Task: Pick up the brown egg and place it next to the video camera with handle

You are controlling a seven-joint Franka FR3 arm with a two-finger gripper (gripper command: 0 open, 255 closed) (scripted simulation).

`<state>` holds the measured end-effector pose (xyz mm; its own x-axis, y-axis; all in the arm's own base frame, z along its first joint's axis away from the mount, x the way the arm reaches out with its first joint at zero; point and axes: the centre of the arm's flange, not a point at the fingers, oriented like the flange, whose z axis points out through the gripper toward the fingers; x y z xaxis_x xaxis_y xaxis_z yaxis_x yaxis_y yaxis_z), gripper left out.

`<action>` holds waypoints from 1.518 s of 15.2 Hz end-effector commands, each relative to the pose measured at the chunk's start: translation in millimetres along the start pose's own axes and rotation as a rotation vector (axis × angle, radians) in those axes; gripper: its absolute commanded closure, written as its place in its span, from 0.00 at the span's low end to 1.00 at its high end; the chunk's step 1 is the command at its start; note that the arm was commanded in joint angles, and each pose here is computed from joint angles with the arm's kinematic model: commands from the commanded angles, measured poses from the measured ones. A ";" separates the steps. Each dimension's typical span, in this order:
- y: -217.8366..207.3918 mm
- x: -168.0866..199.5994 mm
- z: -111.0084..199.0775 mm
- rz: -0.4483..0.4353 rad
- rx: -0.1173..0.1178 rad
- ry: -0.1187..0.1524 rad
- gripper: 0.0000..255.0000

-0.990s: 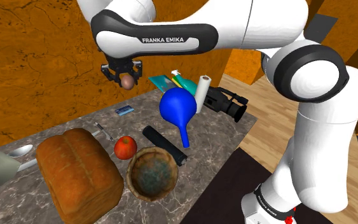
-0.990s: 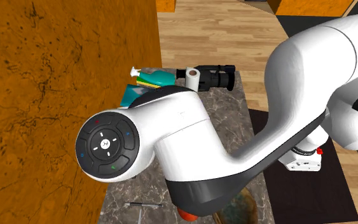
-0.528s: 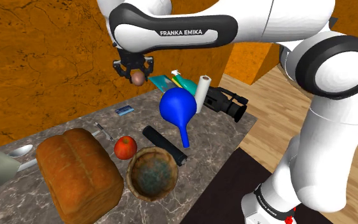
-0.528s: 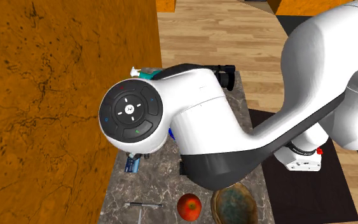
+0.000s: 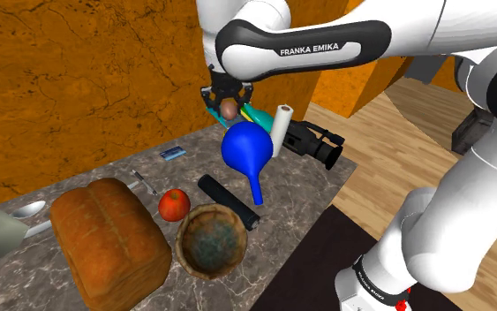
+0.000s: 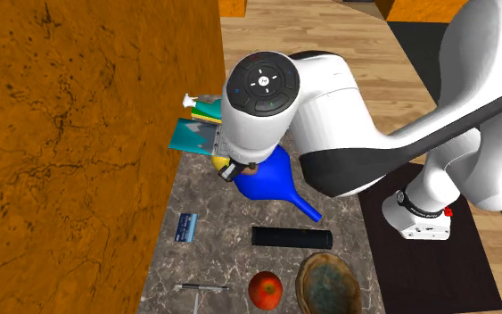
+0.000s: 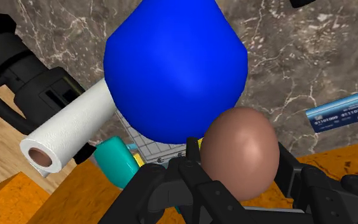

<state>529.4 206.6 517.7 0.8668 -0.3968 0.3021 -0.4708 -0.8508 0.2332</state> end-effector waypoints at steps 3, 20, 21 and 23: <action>51.2 -0.6 11.5 -0.001 0.001 0.000 1.00; 238.9 -3.9 69.0 -0.001 0.001 0.000 1.00; 237.7 -5.5 73.9 -0.001 0.001 0.000 1.00; 235.2 -8.7 83.7 -0.001 0.001 0.000 1.00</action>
<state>425.3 -18.4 496.7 0.8670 -0.3966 0.3016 -0.4704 -0.8512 0.2329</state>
